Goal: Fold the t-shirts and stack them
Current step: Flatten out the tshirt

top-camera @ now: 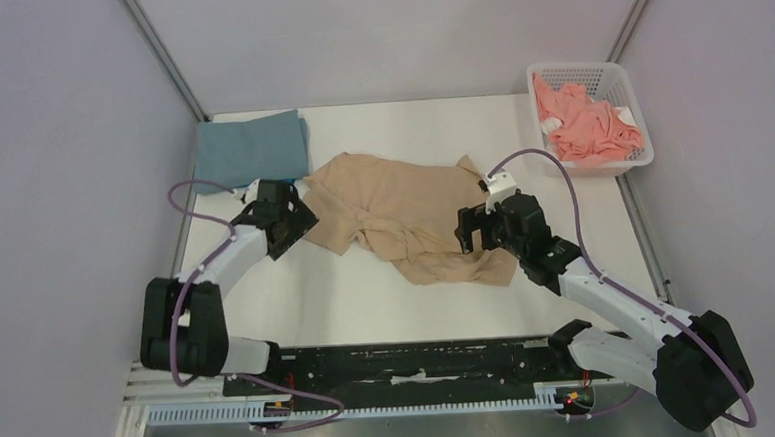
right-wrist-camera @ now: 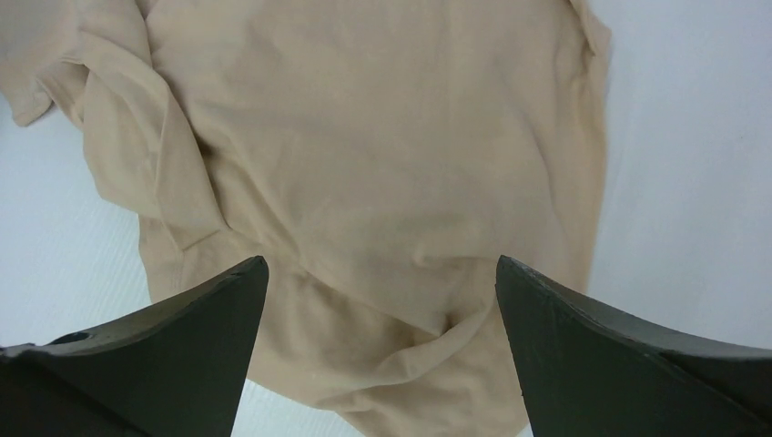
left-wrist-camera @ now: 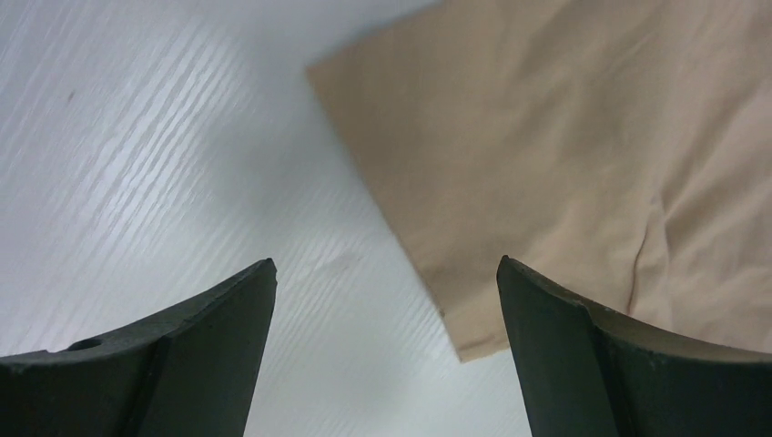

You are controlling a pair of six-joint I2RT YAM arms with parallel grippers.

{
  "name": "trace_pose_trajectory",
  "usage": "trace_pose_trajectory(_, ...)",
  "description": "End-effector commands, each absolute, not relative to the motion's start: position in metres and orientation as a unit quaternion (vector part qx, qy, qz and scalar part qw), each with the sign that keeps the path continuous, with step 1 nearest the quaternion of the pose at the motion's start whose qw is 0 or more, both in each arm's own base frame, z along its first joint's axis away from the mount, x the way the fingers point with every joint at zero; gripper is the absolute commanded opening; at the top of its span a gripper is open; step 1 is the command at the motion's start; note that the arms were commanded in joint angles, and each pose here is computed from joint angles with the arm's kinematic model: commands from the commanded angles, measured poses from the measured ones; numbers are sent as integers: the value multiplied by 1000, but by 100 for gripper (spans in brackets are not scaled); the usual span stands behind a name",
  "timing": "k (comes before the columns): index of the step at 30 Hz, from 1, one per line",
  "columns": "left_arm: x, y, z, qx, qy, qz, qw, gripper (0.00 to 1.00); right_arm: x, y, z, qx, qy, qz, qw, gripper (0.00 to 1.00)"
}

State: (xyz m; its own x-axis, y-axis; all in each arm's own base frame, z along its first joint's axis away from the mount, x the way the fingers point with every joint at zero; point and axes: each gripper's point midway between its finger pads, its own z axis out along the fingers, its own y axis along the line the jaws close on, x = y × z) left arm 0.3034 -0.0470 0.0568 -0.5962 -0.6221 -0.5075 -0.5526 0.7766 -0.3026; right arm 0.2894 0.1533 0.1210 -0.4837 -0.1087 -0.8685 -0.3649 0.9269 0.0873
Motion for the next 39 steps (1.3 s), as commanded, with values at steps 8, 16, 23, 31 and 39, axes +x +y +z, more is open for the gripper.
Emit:
trace_pose_trajectory(8,349,-52,23,-300,929,0,217,88,285,143,125,-116,847,119,505,98)
trace_pose_trajectory(16,356,-68,-5,-286,942,-11,174,59,287,136,122,-110,849,101,507,98)
trace_pose_trajectory(23,367,-74,0,-264,945,-31,192,2,284,133,124,-113,845,98,514,98)
trace_pose_trajectory(31,332,-55,48,-301,907,16,294,2,268,147,115,-97,870,87,475,98)
trace_pose_trajectory(39,285,-73,59,-281,894,-13,348,2,242,146,74,-83,901,63,421,98)
